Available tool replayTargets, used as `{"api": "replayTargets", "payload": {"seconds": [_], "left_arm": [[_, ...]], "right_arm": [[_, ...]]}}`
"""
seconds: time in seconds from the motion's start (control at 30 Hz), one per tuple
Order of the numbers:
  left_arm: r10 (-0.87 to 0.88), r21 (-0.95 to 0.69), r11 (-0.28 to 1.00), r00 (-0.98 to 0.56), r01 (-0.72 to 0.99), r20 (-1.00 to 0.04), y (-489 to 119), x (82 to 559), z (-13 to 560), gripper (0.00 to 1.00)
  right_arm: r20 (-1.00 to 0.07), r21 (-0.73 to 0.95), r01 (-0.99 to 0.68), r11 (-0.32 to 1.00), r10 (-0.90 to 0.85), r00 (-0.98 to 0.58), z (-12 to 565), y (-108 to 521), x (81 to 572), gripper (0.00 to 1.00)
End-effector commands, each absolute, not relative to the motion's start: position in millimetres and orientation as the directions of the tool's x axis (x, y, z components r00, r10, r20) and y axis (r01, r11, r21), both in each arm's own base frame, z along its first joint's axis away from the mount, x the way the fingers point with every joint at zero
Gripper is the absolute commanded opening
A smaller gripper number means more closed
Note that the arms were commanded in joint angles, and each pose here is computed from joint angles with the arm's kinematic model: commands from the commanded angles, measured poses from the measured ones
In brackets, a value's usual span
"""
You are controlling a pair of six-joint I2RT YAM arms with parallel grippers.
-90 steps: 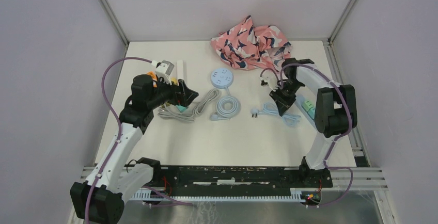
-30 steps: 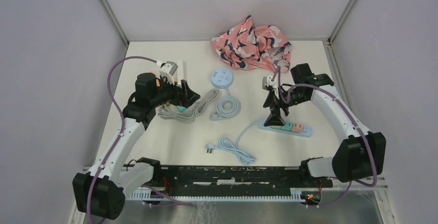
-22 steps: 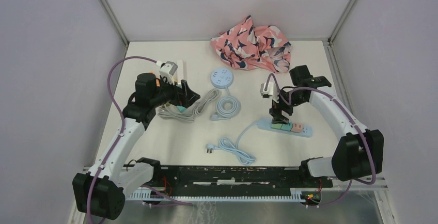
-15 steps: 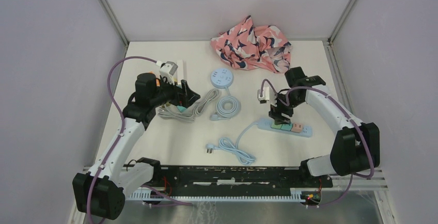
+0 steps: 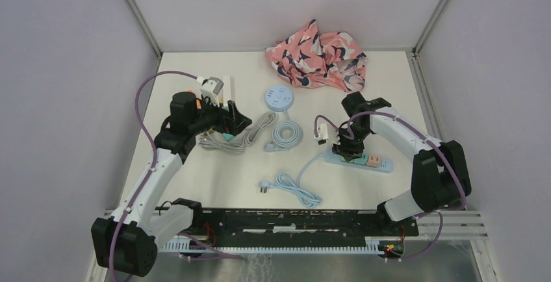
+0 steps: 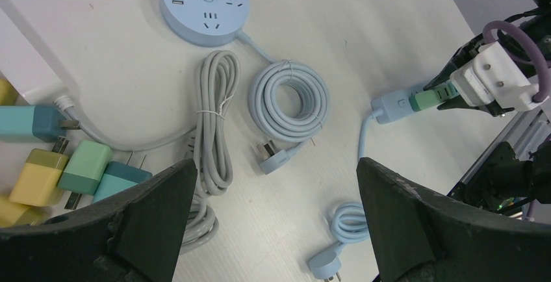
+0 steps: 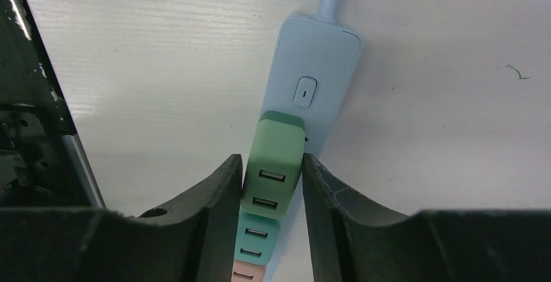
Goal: Pull the plug off the socket
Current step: Move the socket to the center of the board, then remove the plug from the socket.
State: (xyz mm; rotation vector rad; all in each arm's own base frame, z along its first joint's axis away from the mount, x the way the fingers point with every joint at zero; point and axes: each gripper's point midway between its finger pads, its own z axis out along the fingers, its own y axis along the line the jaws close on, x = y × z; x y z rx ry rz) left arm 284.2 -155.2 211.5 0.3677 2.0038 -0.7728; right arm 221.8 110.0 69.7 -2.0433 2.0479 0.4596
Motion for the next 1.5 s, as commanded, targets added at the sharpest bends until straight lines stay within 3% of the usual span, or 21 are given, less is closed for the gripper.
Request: {"api": "replayTargets", "payload": {"seconds": [0.0,0.13,0.27,0.4,0.53,0.63,0.8,1.1,1.3,1.47], "left_arm": [[-0.030,-0.330,0.749,-0.468,0.575,-0.883,-155.6,288.4,223.3,0.99],[-0.030,-0.331,0.744,-0.467,0.580,-0.884,-156.5,287.3,224.0,0.99],[-0.046,-0.358,0.697,-0.460,0.621,-0.887,-165.6,281.9,233.9,0.99],[-0.094,-0.419,0.619,-0.467,0.664,-0.879,-177.5,275.0,248.0,0.99],[-0.213,-0.536,0.519,-0.506,0.666,-0.836,-191.9,271.5,260.5,0.99],[-0.278,-0.599,0.485,-0.538,0.637,-0.796,-194.9,271.1,262.8,0.99],[-0.324,-0.628,0.476,-0.541,0.616,-0.776,-200.6,267.4,255.2,0.99],[-0.341,-0.628,0.463,-0.528,0.626,-0.778,-231.3,261.6,226.5,1.00],[-0.318,-0.569,0.466,-0.472,0.678,-0.822,-244.6,256.2,217.7,0.99],[-0.302,-0.467,0.426,-0.365,0.775,-0.881,-255.4,235.3,211.1,0.99]], "right_arm": [[-0.300,0.070,-0.997,-0.019,-0.954,-0.003,63.4,107.2,224.2,0.39],[-0.297,0.050,-0.998,-0.026,-0.955,0.010,65.8,112.8,226.3,0.23],[-0.360,0.015,-0.998,-0.057,-0.932,0.048,74.2,129.8,226.8,0.01],[-0.440,0.014,-0.990,-0.144,-0.890,0.123,80.2,151.9,214.3,0.00],[-0.490,-0.025,-0.942,-0.335,-0.817,0.303,82.8,170.7,194.7,0.00],[-0.528,-0.086,-0.925,-0.370,-0.771,0.357,88.1,188.5,192.4,0.01],[-0.590,-0.140,-0.940,-0.312,-0.736,0.332,99.0,231.3,202.8,0.13],[-0.625,-0.090,-0.996,-0.006,-0.778,0.061,90.5,260.3,240.4,0.24],[-0.729,-0.001,-0.999,0.054,-0.684,-0.036,110.5,253.7,241.6,0.53],[-0.830,0.031,-0.999,-0.008,-0.557,-0.021,152.3,235.4,225.4,0.67]]}}
